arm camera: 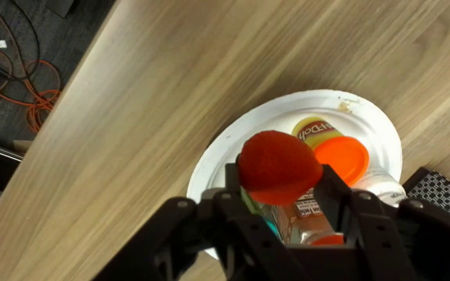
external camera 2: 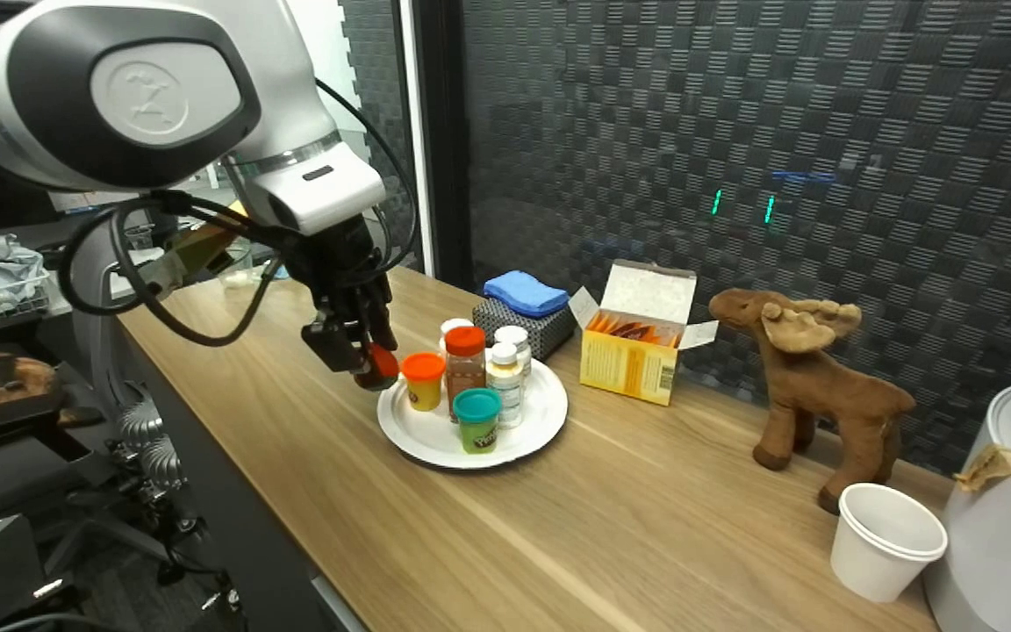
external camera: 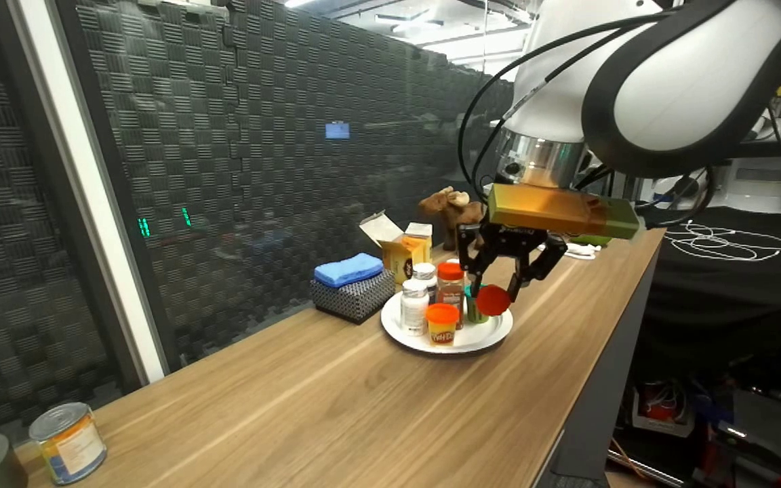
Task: Pick the bottles and a red object and put them on the plate
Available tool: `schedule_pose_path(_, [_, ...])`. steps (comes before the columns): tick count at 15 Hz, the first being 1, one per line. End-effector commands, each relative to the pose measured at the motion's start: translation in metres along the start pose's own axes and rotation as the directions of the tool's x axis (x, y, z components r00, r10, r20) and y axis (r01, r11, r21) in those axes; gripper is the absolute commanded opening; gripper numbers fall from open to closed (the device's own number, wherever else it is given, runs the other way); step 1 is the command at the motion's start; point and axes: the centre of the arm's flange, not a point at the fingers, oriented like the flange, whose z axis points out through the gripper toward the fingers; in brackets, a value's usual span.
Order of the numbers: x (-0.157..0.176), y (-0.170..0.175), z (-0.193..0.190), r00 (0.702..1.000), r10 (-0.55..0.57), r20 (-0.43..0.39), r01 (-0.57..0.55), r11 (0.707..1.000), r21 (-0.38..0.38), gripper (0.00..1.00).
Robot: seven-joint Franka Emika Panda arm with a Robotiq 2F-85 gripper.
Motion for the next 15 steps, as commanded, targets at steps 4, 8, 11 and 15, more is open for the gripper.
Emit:
schedule_pose_path(4, [0.022,0.002,0.027,0.998,-0.02,-0.065,0.015,0.998,-0.068,0.27])
schedule_pose_path(8, [0.029,-0.003,0.038,0.998,-0.039,-0.04,0.037,0.998,-0.059,0.27])
schedule_pose_path(11, [0.032,-0.012,0.044,0.998,-0.058,-0.032,0.056,0.997,-0.058,0.27])
schedule_pose_path(15, [0.045,-0.022,0.054,0.998,-0.052,-0.039,0.049,0.996,-0.068,0.27])
